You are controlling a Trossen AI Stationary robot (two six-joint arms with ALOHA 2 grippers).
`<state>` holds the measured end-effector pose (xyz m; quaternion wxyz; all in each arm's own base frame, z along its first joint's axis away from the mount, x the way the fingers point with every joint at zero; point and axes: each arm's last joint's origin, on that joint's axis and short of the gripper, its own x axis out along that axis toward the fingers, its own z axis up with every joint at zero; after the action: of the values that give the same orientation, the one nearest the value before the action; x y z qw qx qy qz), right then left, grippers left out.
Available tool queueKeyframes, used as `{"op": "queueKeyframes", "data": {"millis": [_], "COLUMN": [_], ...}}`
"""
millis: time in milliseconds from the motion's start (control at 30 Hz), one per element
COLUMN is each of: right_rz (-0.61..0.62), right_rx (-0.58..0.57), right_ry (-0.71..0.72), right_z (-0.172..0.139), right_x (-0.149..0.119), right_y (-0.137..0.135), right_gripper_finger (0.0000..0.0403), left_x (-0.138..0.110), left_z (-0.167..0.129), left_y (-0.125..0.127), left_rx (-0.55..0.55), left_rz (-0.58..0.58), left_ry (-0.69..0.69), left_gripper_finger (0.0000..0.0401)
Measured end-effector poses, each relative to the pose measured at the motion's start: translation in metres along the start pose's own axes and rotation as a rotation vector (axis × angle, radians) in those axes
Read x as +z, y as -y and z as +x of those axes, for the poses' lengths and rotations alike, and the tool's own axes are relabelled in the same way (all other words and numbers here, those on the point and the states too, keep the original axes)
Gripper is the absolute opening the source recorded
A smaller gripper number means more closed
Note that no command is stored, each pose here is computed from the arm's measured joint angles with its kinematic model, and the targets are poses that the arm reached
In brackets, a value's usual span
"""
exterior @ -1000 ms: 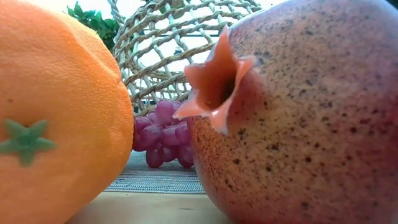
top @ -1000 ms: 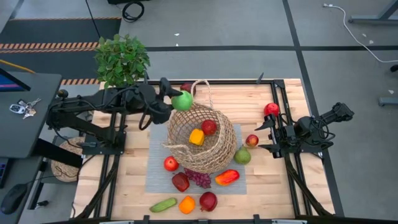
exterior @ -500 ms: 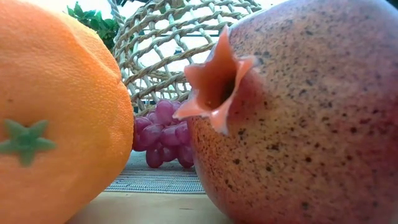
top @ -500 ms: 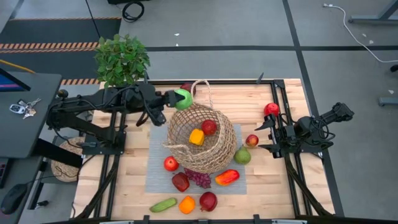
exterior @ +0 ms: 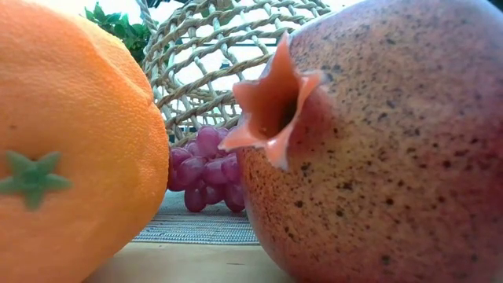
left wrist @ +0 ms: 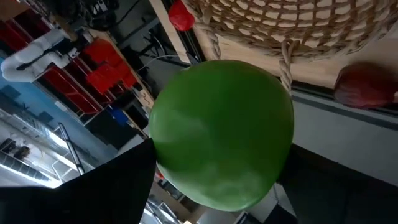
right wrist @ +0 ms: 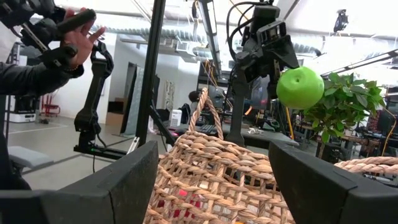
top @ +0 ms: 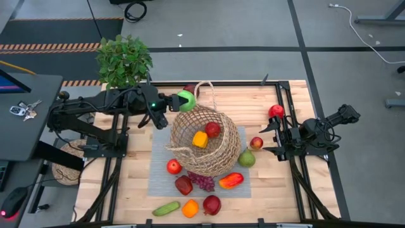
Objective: Build produce basket
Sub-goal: Put the green apple into the basket
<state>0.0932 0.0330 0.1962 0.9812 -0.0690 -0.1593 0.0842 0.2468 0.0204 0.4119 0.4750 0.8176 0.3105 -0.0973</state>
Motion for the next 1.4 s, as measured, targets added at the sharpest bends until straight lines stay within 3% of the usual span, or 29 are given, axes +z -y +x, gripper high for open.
{"op": "queueKeyframes", "data": {"millis": [100, 300, 500, 767, 933, 1133, 1400], "right_rz": [0.0, 0.0, 0.0, 0.0, 0.0, 0.0, 0.0], "right_rx": [0.0, 0.0, 0.0, 0.0, 0.0, 0.0, 0.0], "right_ry": [0.0, 0.0, 0.0, 0.0, 0.0, 0.0, 0.0], "right_z": [0.0, 0.0, 0.0, 0.0, 0.0, 0.0, 0.0], "right_x": [0.0, 0.0, 0.0, 0.0, 0.0, 0.0, 0.0], "right_y": [0.0, 0.0, 0.0, 0.0, 0.0, 0.0, 0.0], "right_gripper_finger": [0.031, 0.031, 0.031, 0.031, 0.031, 0.031, 0.031], "left_x": [0.0001, 0.0001, 0.0001, 0.0001, 0.0002, 0.0005, 0.0005], "left_z": [0.0001, 0.0001, 0.0001, 0.0001, 0.0, -0.0001, -0.0001], "left_y": [0.0001, 0.0001, 0.0001, 0.0001, 0.0, -0.0001, -0.0001], "left_rx": [-0.001, -0.001, 0.0, -0.001, -0.001, -0.003, -0.003], "left_rz": [-0.119, -0.542, -0.868, -1.617, -2.012, -2.433, -2.852], "left_ry": [0.0, 0.0, 0.0, 0.0, 0.001, 0.003, 0.002], "left_gripper_finger": [0.0318, 0.0318, 0.0318, 0.0318, 0.0318, 0.0318, 0.0318]}}
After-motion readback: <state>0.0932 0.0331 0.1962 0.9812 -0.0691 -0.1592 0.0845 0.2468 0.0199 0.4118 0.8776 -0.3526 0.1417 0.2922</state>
